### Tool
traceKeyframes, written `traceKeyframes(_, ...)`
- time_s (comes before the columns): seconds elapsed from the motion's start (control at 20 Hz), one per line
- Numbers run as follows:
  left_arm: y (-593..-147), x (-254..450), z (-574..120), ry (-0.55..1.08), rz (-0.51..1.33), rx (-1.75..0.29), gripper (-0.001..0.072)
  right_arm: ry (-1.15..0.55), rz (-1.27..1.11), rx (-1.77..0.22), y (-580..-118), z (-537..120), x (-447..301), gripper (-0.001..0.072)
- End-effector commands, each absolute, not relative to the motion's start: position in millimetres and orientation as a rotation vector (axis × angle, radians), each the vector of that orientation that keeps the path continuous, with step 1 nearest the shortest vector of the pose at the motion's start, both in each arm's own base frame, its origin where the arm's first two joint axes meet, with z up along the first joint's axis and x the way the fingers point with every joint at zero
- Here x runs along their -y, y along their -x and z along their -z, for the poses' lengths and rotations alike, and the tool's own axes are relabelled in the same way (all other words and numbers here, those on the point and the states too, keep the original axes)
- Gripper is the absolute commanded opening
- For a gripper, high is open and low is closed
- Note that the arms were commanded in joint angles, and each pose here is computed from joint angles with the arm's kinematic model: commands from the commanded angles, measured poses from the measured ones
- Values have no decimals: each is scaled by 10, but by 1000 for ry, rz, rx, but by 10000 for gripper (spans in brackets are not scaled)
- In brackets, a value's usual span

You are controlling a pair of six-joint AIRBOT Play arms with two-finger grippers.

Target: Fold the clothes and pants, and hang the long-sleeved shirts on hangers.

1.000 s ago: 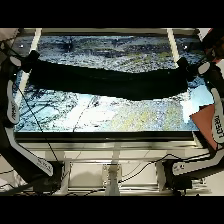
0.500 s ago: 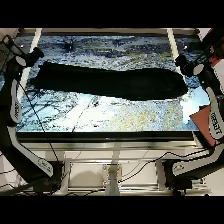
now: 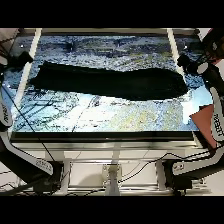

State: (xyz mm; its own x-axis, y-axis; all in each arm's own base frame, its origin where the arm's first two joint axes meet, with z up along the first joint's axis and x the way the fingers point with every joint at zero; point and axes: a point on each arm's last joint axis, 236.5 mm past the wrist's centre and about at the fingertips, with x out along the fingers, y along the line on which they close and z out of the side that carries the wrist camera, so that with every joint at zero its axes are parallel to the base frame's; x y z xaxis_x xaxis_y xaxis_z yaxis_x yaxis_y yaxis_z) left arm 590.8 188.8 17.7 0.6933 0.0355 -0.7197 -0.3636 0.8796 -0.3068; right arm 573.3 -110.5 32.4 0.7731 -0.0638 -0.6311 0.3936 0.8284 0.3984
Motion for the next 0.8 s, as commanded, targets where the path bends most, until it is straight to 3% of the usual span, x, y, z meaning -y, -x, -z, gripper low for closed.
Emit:
traceKeyframes(0.0,-5189,-1911,207,549,-208,-1088,641,-529,254,-705,-5645,-235,1075,393)
traceKeyframes(0.25,-4943,-1780,446,613,-149,-1179,641,-529,253,-714,-5632,-220,1067,392)
traceKeyframes(0.55,-5170,-1438,971,820,-188,-1050,641,-530,253,-720,-5623,-210,1061,392)
traceKeyframes(0.75,-5280,-1409,1149,812,-254,-977,641,-533,253,-719,-5624,-211,1059,392)
